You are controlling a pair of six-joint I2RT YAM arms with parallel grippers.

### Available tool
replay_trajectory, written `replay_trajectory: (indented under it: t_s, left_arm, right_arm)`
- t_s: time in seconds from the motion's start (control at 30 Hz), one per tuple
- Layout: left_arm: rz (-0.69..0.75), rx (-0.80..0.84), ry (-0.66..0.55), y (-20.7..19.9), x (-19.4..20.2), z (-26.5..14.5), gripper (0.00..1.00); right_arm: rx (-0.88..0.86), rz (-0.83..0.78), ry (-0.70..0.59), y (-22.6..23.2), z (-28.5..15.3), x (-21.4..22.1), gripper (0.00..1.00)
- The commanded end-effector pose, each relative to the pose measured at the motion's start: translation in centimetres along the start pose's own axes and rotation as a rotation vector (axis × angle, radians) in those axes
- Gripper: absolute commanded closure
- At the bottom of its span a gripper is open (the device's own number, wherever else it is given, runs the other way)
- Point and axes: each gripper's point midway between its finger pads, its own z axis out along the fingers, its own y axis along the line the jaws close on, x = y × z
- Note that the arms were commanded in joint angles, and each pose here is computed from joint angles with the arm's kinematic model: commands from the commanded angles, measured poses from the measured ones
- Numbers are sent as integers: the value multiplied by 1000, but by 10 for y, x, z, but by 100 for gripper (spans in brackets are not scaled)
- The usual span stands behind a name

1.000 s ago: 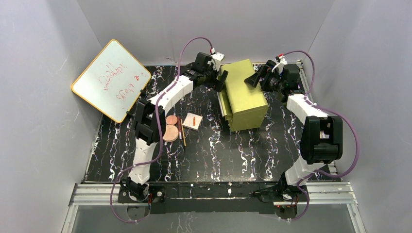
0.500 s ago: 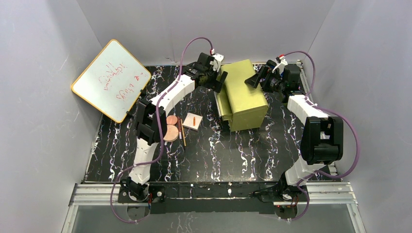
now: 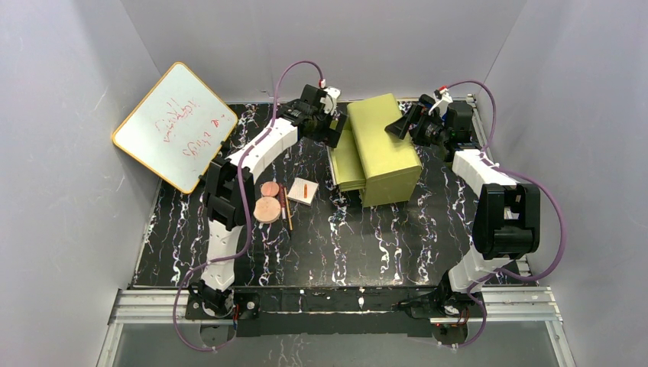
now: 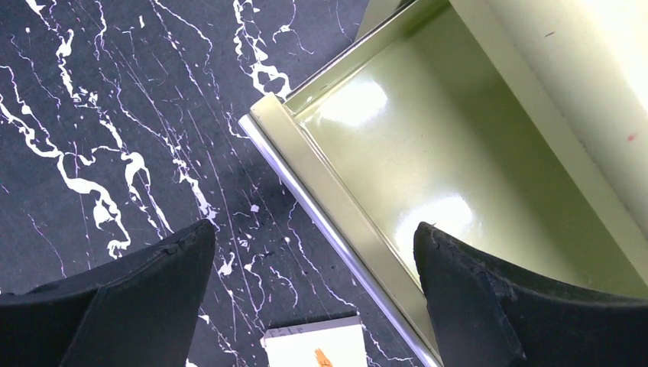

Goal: Organize the makeup

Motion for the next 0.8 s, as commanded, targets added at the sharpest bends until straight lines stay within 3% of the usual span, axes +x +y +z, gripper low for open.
replay_trajectory:
  t_s: [0.0,0.4,0.77]
  left_arm:
    - [16,-147,187,52,50,-21,1]
    - [-48,-185,175,77,50,-45,1]
    - [-151,-53,-110,55,-41,-84,1]
  right_arm:
    - [103,46,165,-32,-7,51,0]
    - [103,48,171,-34,-8,56,0]
    - [98,52,174,-34,-8,59,0]
